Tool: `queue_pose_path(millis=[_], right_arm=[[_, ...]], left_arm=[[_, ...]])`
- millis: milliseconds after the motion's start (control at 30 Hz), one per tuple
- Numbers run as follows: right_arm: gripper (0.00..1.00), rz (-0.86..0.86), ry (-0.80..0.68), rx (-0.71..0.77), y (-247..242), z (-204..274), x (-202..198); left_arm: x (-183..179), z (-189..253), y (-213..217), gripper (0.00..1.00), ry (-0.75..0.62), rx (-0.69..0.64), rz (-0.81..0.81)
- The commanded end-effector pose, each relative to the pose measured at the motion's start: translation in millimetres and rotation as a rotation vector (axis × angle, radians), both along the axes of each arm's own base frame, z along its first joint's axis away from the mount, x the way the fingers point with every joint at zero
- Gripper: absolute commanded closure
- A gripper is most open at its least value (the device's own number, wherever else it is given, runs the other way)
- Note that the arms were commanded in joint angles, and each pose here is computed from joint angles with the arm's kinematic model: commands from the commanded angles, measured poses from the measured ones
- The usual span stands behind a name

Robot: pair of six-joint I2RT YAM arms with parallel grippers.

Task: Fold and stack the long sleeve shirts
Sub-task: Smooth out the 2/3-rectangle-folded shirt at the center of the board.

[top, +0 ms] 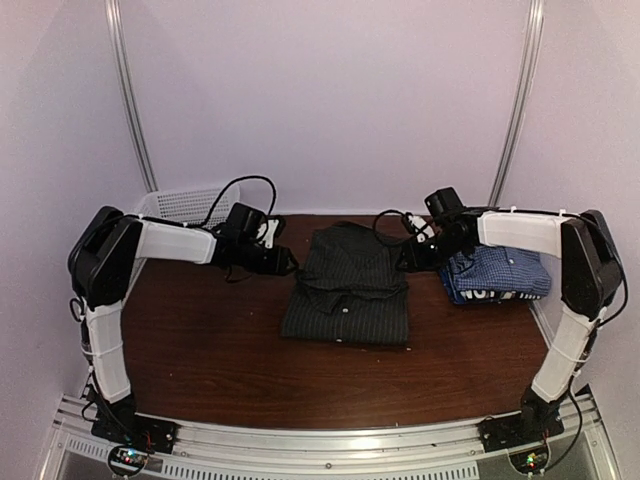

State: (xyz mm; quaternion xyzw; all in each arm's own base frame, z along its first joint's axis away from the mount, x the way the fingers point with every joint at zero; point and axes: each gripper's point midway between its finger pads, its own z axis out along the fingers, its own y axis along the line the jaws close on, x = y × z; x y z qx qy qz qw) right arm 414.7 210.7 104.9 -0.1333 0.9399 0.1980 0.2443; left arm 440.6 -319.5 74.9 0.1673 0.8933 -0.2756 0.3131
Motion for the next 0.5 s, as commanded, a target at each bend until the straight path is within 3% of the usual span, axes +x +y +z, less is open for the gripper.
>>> queue_pose_path(millis=[0, 233, 467], right_arm=[[0.58, 0.135, -0.041, 0.118, 56, 16, -41], [0.57, 0.269, -0.032, 0.174, 118, 10, -89], [0.58, 0.331, 0.013, 0.177, 156, -13, -95]], left_arm=[[9, 66, 11, 0.48, -0.175, -0.101, 0.082], [-15, 84, 33, 0.44, -0.224, -0.126, 0.128], [-30, 99, 43, 0.43, -0.248, -0.144, 0.135]])
